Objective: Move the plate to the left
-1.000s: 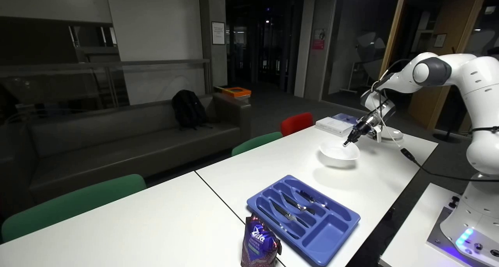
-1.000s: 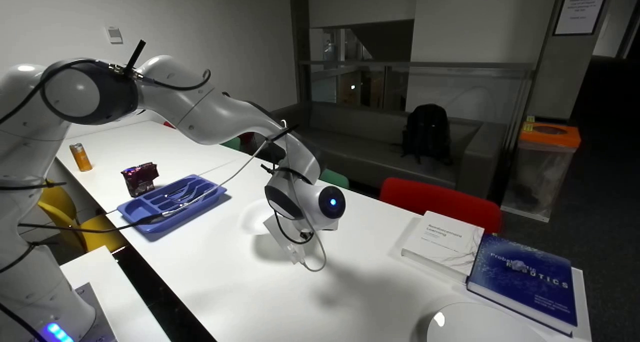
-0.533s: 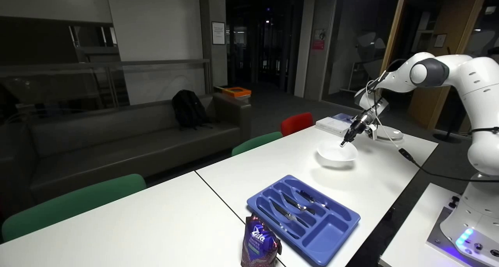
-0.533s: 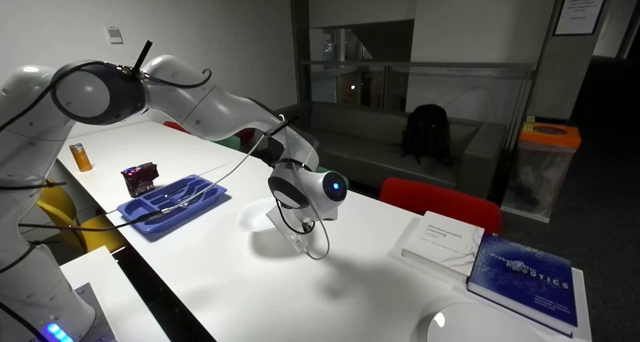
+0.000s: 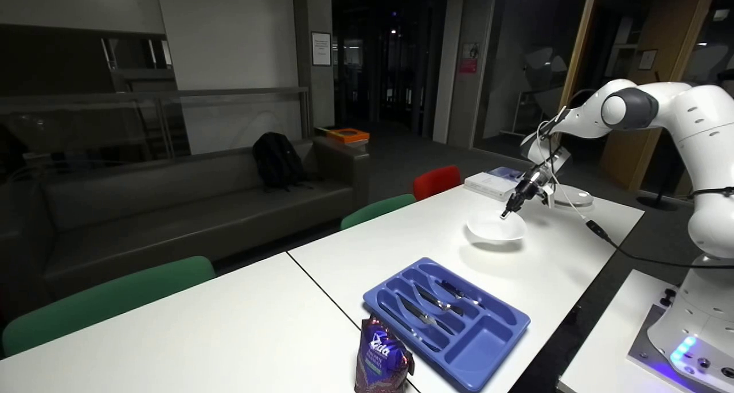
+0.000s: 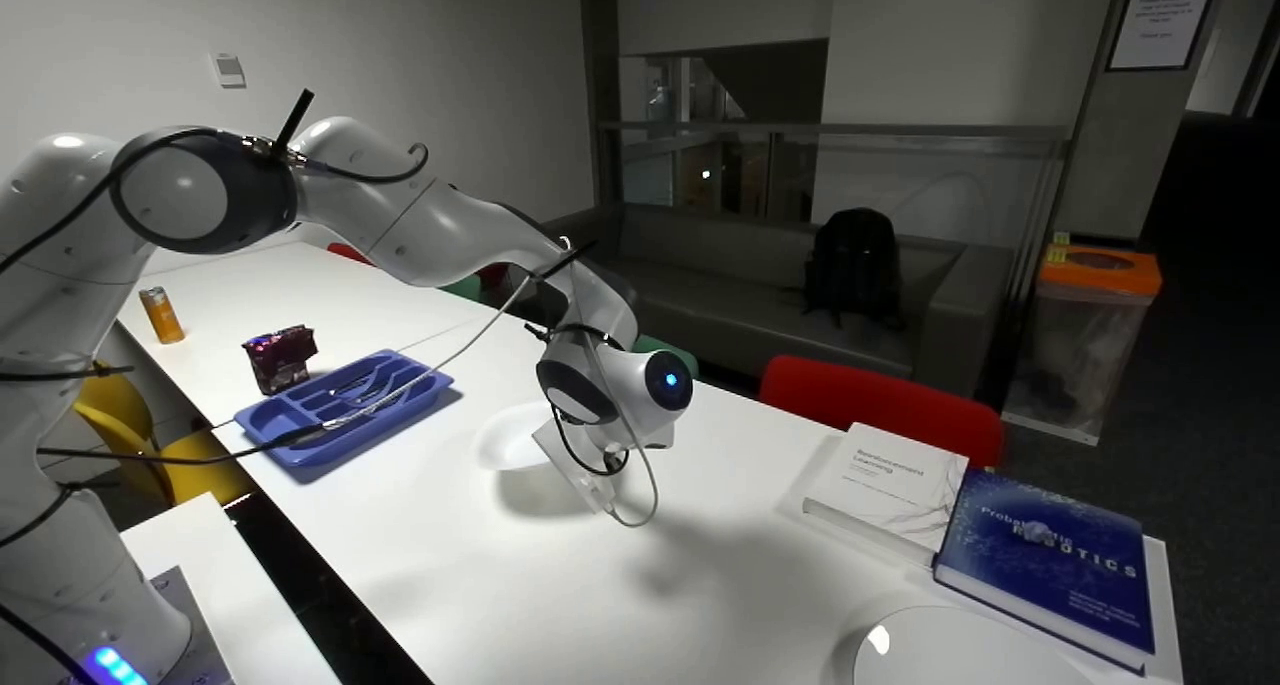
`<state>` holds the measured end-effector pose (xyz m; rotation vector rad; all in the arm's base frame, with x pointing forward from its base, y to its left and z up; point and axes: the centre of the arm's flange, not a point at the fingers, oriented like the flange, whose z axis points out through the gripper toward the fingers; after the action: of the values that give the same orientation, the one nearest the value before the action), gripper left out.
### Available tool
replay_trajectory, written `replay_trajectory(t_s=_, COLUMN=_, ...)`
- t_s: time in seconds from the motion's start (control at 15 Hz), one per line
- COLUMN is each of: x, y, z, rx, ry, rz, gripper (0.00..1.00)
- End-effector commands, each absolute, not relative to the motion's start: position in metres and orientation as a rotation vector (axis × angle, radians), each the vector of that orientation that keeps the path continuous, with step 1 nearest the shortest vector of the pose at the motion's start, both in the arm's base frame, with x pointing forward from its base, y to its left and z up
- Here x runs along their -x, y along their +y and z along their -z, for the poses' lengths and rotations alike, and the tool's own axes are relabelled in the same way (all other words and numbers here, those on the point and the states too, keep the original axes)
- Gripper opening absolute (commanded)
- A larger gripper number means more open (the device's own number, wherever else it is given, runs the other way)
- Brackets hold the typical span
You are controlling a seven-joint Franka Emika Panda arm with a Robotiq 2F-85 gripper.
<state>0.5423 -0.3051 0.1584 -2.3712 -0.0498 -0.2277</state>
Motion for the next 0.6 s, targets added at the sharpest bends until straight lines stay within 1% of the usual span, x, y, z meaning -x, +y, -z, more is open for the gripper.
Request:
replay_trajectory(t_s=0.0, x=-0.542, y=-0.305, z=-0.158, rx=2.371, ry=-0.050, rz=0.228, gripper=0.02)
replay_trajectory(t_s=0.53, x=-0.548, y=-0.295, z=-0.143, rx=2.334, ry=-0.050, rz=0.202, gripper=0.02)
